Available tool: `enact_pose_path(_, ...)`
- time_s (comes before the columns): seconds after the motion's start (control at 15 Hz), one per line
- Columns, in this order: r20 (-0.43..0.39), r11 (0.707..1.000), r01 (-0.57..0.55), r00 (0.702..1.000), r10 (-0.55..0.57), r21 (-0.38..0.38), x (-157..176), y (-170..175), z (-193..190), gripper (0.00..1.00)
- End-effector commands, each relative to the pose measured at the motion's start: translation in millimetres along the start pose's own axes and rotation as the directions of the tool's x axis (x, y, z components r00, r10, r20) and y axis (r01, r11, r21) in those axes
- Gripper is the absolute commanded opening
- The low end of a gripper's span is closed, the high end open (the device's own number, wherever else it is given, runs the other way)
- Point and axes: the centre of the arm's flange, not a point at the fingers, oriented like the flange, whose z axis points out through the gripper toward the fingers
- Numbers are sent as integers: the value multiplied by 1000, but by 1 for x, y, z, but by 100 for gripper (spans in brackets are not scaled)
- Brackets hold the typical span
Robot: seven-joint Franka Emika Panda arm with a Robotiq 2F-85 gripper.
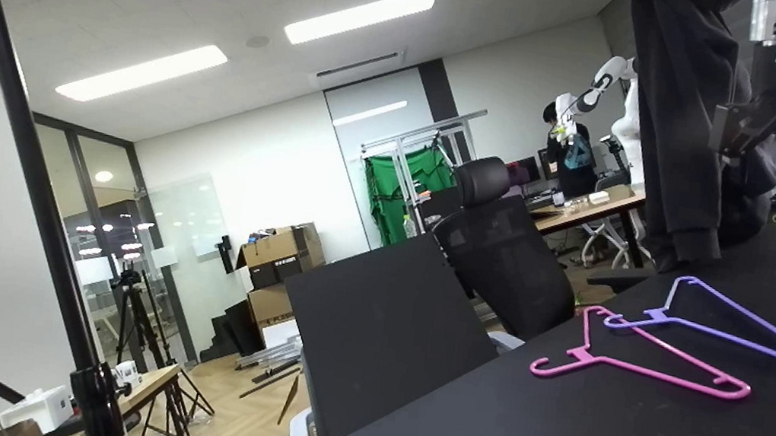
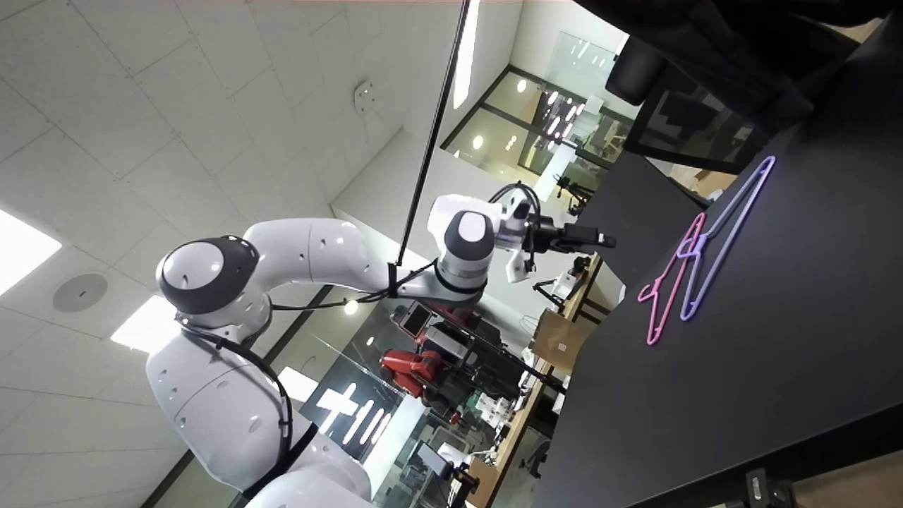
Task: Take the blue hanger from the table and place it on the rack
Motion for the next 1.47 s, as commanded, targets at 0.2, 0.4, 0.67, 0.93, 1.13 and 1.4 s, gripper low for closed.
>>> enact_pose_path(0.2, 119, 1000, -24, 993, 24, -2, 47, -36, 76, 100)
enact_pose_path(0.4, 169, 999, -22, 986, 17, 28, 37, -55, 104, 100)
enact_pose_path(0.67, 202, 1000, -1, 979, -4, 24, 34, -65, 133, 100)
enact_pose_path(0.93, 233, 999, 53, 971, -52, 0, 37, -63, 157, 100)
enact_pose_path(1.13, 237, 999, 52, 970, -49, -7, 24, -55, 157, 100)
enact_pose_path(1.4, 243, 998, 60, 969, -54, -17, 27, -55, 166, 100)
